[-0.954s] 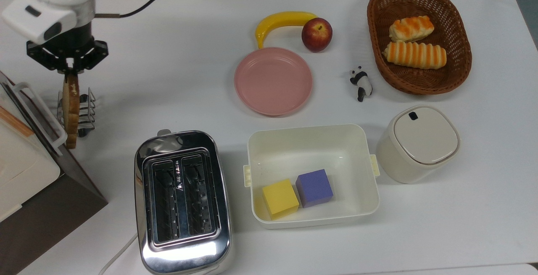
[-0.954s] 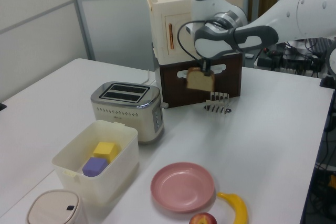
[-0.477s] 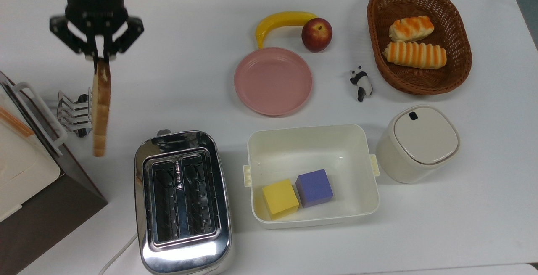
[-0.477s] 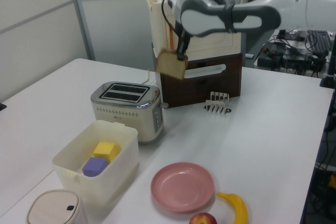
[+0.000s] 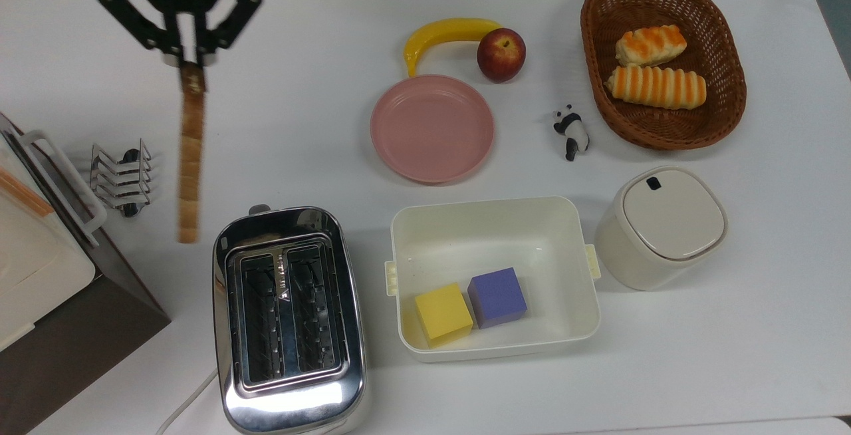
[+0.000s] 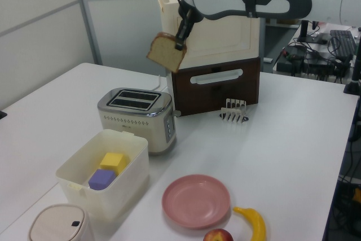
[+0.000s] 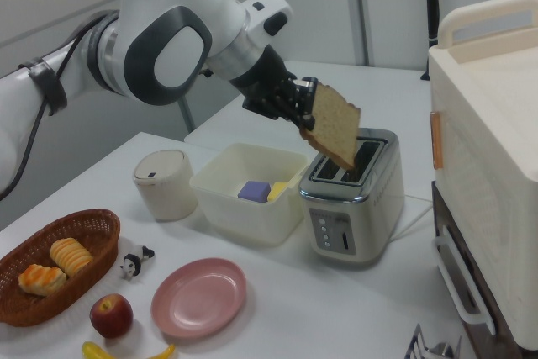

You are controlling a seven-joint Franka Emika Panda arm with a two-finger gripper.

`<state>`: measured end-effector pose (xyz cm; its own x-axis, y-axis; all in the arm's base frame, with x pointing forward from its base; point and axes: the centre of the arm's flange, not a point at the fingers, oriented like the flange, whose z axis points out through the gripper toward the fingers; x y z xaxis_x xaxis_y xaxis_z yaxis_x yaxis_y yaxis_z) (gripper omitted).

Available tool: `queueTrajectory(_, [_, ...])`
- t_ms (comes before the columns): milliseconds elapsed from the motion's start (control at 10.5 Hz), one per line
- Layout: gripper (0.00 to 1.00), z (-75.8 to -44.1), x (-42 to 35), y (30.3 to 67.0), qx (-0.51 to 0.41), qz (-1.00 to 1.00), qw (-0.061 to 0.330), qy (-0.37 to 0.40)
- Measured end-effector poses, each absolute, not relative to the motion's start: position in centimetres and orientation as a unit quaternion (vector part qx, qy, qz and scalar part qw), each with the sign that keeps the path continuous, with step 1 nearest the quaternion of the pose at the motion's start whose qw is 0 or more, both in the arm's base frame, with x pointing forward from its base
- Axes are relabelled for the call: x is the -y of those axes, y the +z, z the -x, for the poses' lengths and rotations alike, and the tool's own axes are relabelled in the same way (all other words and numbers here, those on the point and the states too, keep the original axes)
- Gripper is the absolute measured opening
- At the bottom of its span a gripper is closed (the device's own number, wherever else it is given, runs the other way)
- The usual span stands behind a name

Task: Put the bread in the toaster
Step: 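Carry the bread slice over the toaster and lower it into a slot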

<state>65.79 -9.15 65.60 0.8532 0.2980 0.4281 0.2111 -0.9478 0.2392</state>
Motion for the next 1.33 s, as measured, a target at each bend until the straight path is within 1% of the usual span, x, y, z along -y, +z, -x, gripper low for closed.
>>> queueTrajectory(191, [0.1,-67.2,6.0,65.0,-0.101,-0.961,0.071,0.249])
queueTrajectory(381, [0.1,-69.5,4.0,64.1,-0.063,-0.962,0.053,0.259])
queueTrajectory(572, [0.1,-72.1,3.4,61.4,-0.058,-0.961,0.048,0.267])
queueTrajectory(667, [0.1,-72.8,2.9,60.3,-0.061,-0.961,0.046,0.267])
queueTrajectory(858, [0.1,-73.5,1.1,58.9,-0.07,-0.962,0.041,0.261])
queueTrajectory(1335, [0.1,-73.9,0.5,56.4,-0.074,-0.968,0.038,0.238])
